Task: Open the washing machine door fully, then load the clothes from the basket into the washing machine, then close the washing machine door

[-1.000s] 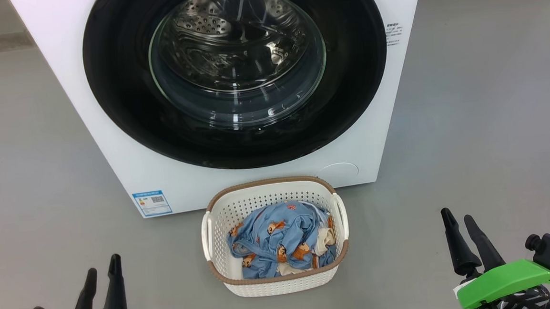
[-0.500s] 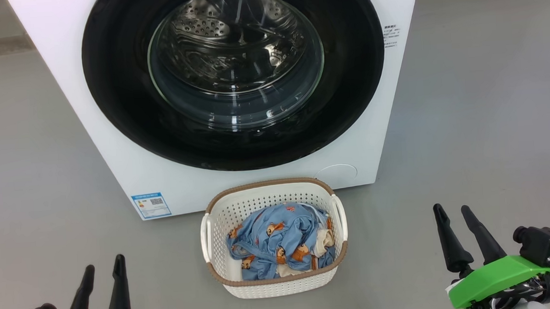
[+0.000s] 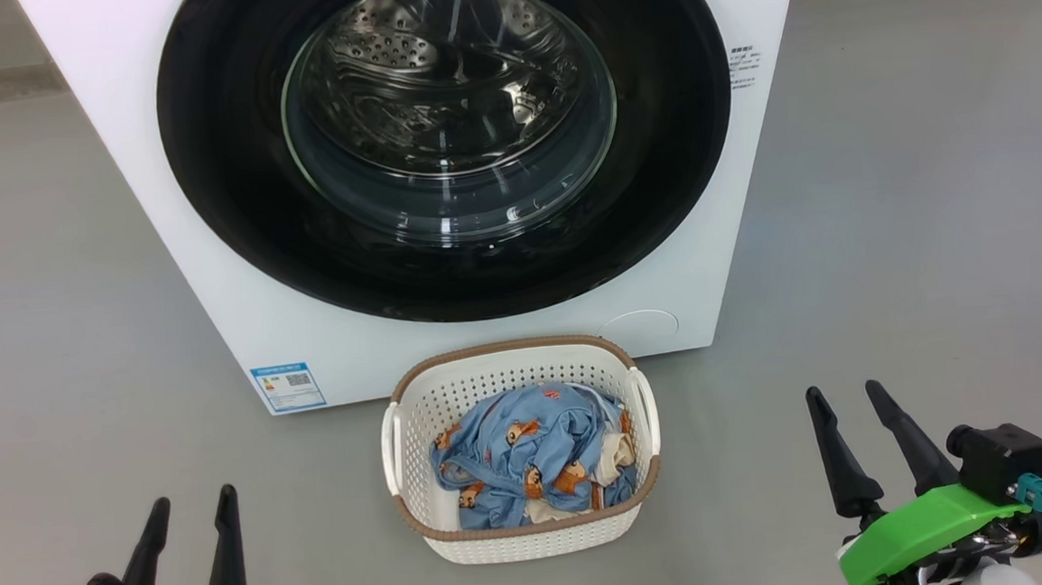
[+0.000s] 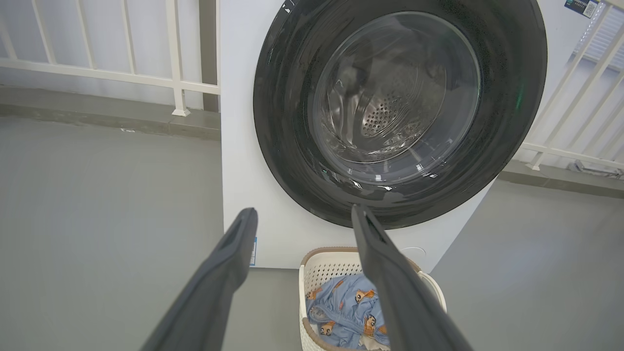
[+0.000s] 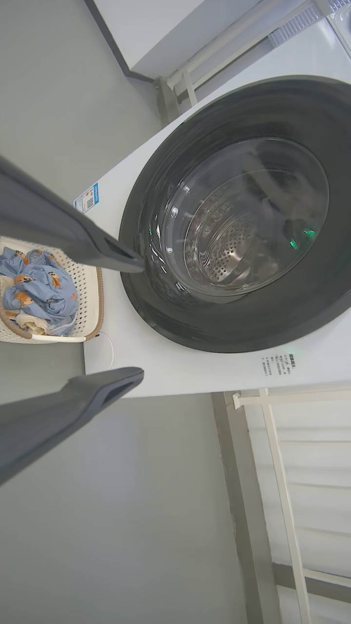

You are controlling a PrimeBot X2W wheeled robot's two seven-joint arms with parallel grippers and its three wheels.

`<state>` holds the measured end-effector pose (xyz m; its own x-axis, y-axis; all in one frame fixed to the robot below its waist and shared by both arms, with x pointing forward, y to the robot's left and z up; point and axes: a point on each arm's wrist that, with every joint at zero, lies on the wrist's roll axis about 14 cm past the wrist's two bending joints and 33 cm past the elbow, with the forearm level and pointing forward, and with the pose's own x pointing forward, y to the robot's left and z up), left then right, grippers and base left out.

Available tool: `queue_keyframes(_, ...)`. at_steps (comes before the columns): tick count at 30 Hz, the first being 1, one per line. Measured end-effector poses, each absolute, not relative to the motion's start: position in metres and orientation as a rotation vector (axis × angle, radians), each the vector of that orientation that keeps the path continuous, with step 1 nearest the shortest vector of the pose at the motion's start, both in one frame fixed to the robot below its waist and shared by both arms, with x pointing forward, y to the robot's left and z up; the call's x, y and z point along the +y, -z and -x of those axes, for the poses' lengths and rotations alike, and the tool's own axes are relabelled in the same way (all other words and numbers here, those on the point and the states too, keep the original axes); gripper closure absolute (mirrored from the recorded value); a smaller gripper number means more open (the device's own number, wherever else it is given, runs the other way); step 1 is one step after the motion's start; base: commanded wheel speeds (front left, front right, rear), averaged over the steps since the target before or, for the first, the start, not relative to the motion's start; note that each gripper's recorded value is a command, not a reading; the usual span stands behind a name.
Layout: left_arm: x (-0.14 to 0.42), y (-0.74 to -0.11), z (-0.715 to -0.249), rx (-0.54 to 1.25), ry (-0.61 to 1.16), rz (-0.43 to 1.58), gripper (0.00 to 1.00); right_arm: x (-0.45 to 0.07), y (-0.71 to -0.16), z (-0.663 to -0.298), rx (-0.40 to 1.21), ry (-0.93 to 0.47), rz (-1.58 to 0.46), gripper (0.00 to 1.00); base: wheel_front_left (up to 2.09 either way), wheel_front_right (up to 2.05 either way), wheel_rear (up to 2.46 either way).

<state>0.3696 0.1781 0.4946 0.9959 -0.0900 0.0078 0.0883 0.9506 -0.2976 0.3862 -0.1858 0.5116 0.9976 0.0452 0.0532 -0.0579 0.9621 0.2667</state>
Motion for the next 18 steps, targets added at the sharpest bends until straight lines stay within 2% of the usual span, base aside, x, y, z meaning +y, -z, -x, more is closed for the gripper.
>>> queue_keyframes(18, 0.1868, -0.4982, -0.3676, -0.035, 0.073, 0.124, 0.0, -0.1879, -0.5173, -0.3902, -0.085, -0.061, -0.087, 0.0, 0.0, 0.0, 0.0)
